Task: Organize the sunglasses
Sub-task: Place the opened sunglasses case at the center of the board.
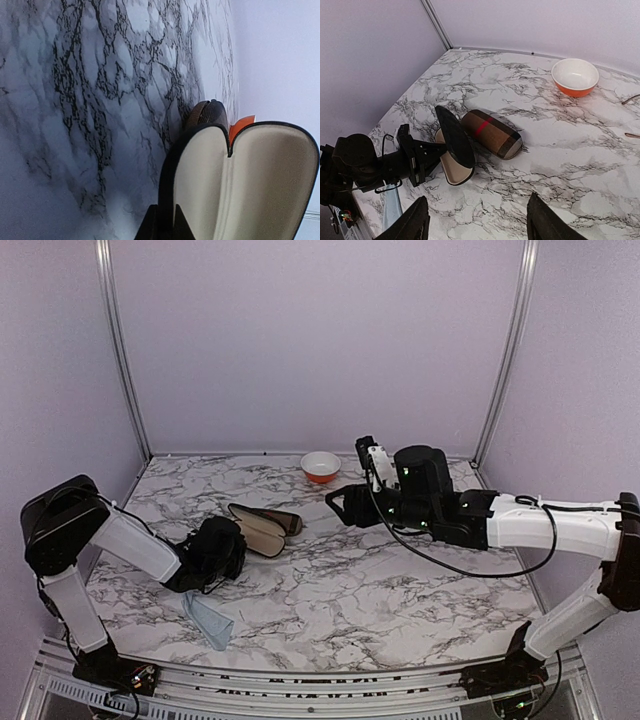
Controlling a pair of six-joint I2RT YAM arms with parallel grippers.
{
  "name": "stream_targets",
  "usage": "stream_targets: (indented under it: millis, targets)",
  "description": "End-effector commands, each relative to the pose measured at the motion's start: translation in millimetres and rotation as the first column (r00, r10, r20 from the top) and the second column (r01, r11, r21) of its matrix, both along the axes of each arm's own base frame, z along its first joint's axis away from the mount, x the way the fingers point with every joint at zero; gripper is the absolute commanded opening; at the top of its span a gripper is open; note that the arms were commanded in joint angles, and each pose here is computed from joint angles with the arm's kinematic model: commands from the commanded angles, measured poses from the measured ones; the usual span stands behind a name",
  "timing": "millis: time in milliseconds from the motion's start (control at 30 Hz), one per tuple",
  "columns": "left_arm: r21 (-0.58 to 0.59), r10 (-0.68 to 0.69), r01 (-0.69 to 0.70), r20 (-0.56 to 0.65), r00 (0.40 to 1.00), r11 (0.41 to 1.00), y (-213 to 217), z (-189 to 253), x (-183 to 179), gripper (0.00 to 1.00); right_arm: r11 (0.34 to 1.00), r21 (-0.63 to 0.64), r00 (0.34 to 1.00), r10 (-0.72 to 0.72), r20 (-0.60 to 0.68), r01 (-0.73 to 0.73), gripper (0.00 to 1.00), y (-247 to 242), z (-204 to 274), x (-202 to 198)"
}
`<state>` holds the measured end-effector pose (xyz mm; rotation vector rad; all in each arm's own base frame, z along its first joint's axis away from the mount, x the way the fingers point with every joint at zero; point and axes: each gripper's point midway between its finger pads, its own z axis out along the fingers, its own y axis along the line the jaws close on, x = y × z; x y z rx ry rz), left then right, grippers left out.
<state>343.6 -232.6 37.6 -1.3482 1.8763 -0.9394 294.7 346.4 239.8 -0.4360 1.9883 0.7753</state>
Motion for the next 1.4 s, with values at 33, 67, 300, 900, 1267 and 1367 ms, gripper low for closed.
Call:
stream_targets:
  millis: [33, 67, 300, 900, 1267, 1367]
  targets:
    - [-0.102, 0.037, -0.032, 0.051, 0.998, 0.994, -16, 11, 20, 0.02, 1.0, 0.008, 1.0, -0.016, 0.007, 0.016, 0.64, -6, 7, 2]
    - [-0.107, 0.038, -0.033, 0.051, 0.998, 0.994, -17, 10, 21, 0.02, 1.0, 0.008, 1.0, -0.016, 0.006, 0.016, 0.64, -6, 7, 2]
    - [-0.127, 0.065, -0.058, 0.047, 0.997, 0.99, -23, 3, 29, 0.04, 1.0, -0.001, 1.0, -0.017, -0.002, 0.017, 0.64, -7, 3, 2]
    - [-0.046, 0.062, -0.058, 0.095, 0.994, 0.997, 3, 22, 13, 0.06, 1.0, -0.008, 1.0, -0.028, -0.015, 0.028, 0.64, -11, -1, 1]
    - [0.032, 0.006, -0.006, 0.016, 1.0, 0.999, 5, 3, 5, 0.05, 1.0, -0.005, 0.999, -0.019, -0.029, 0.019, 0.64, -10, -4, -1]
    - [0.052, 0.013, -0.014, 0.004, 1.0, 0.999, 8, -1, 4, 0.06, 1.0, -0.007, 0.999, -0.029, -0.026, 0.028, 0.64, -13, -4, -1]
